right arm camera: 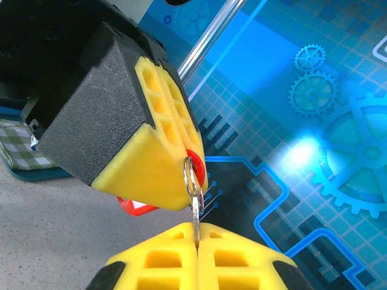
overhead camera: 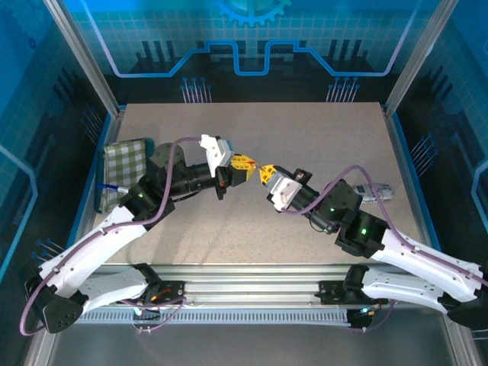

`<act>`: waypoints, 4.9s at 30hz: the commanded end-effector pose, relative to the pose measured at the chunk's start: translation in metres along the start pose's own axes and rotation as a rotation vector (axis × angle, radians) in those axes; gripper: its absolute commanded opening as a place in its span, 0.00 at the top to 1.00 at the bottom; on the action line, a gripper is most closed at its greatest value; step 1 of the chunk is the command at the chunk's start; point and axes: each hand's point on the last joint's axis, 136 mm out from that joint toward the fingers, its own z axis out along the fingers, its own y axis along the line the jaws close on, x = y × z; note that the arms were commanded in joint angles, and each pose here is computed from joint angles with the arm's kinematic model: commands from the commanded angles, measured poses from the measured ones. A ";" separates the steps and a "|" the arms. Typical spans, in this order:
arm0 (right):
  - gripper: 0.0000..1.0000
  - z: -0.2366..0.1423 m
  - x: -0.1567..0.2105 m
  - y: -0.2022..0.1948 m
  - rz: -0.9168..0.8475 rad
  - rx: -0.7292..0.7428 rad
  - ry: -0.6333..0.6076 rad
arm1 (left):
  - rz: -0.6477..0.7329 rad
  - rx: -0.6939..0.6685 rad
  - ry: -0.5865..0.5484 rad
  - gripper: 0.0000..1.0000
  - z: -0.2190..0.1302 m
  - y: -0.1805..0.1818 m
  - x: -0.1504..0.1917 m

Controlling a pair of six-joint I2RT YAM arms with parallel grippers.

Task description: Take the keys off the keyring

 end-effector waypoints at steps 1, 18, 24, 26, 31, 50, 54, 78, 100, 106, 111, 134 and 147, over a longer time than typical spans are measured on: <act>1.00 -0.004 -0.030 -0.025 0.022 0.085 -0.125 | -0.058 0.166 0.049 1.00 0.004 -0.035 0.012; 1.00 0.013 -0.033 0.021 -0.281 0.044 -0.103 | -0.064 0.177 0.074 1.00 0.006 -0.037 0.002; 1.00 0.020 -0.035 0.021 -0.286 0.063 -0.104 | -0.027 0.200 0.128 1.00 0.011 -0.048 0.012; 1.00 0.023 -0.035 0.022 -0.293 0.067 -0.108 | -0.022 0.203 0.132 1.00 0.012 -0.049 0.012; 1.00 0.023 -0.046 0.013 -0.267 0.082 -0.130 | -0.023 0.216 0.140 1.00 0.013 -0.053 0.015; 1.00 0.003 -0.016 0.029 -0.237 -0.064 -0.096 | -0.083 0.179 0.048 1.00 0.003 -0.042 -0.002; 1.00 0.002 -0.012 0.028 -0.277 -0.054 -0.079 | -0.112 0.214 0.040 1.00 0.003 -0.045 -0.006; 1.00 -0.006 0.005 0.024 -0.250 -0.055 -0.094 | -0.229 0.263 -0.040 1.00 -0.015 -0.034 -0.020; 1.00 0.007 -0.002 0.012 -0.153 -0.066 -0.058 | -0.264 0.232 -0.010 0.98 -0.005 -0.024 -0.008; 1.00 0.005 -0.018 -0.014 -0.059 -0.026 -0.095 | -0.277 0.202 0.014 0.77 -0.002 -0.018 0.004; 1.00 0.004 -0.021 -0.022 -0.021 -0.014 -0.105 | -0.283 0.201 0.024 0.70 -0.002 -0.018 0.009; 1.00 -0.008 -0.012 -0.029 0.021 -0.025 -0.105 | -0.263 0.066 0.008 0.17 -0.018 -0.004 0.008; 1.00 -0.006 -0.005 -0.015 0.148 -0.198 -0.184 | -0.358 0.131 -0.008 0.57 -0.014 0.025 -0.038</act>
